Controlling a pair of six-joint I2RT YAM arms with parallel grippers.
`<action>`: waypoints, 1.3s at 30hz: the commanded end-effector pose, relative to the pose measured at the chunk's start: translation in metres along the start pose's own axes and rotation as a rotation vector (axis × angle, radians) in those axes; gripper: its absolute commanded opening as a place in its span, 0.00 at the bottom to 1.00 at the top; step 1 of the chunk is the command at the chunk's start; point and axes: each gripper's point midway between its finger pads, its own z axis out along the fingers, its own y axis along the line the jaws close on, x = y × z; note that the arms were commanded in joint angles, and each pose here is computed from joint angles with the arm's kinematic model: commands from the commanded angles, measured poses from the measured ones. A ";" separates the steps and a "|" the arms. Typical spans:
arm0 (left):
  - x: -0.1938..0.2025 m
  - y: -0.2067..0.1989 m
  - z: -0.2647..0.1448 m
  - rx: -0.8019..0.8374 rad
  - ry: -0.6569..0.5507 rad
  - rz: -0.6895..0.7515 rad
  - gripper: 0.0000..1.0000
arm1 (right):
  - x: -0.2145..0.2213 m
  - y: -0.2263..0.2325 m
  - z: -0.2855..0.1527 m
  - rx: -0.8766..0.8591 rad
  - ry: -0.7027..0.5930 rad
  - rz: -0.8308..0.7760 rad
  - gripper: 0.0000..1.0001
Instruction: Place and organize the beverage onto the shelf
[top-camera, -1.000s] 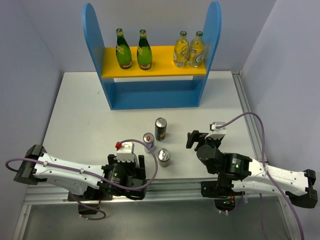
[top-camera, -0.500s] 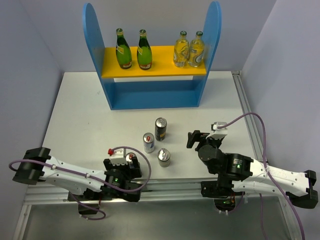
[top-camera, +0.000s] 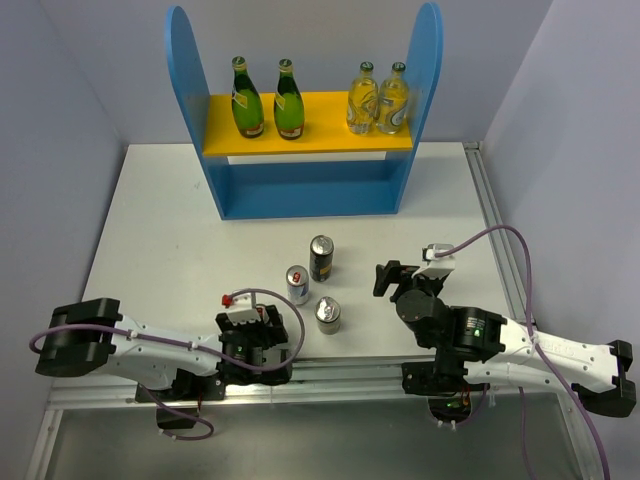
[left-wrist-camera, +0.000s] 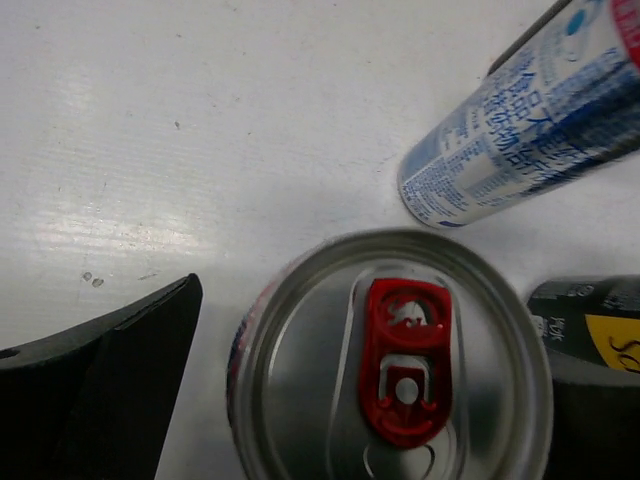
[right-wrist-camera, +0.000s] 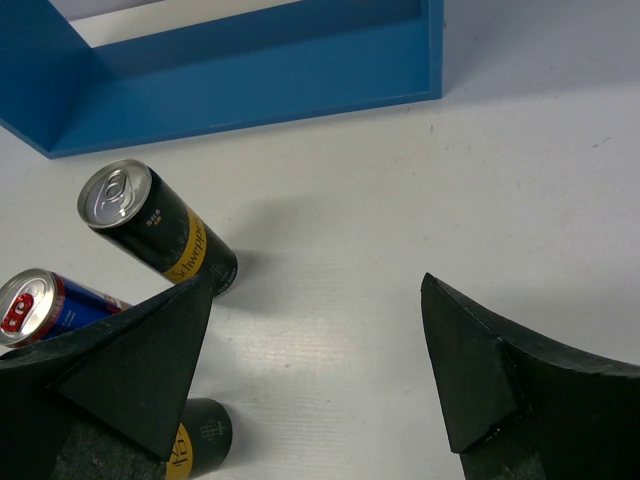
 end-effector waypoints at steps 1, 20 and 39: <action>0.003 -0.014 0.009 0.049 0.006 -0.039 0.89 | -0.007 -0.001 -0.001 0.012 -0.022 0.034 0.92; -0.030 -0.010 0.050 -0.029 -0.097 0.014 0.24 | -0.005 0.002 0.000 0.008 -0.019 0.021 0.92; -0.183 -0.054 0.114 -0.048 -0.293 -0.022 0.00 | -0.009 0.002 -0.003 -0.027 -0.024 0.058 0.91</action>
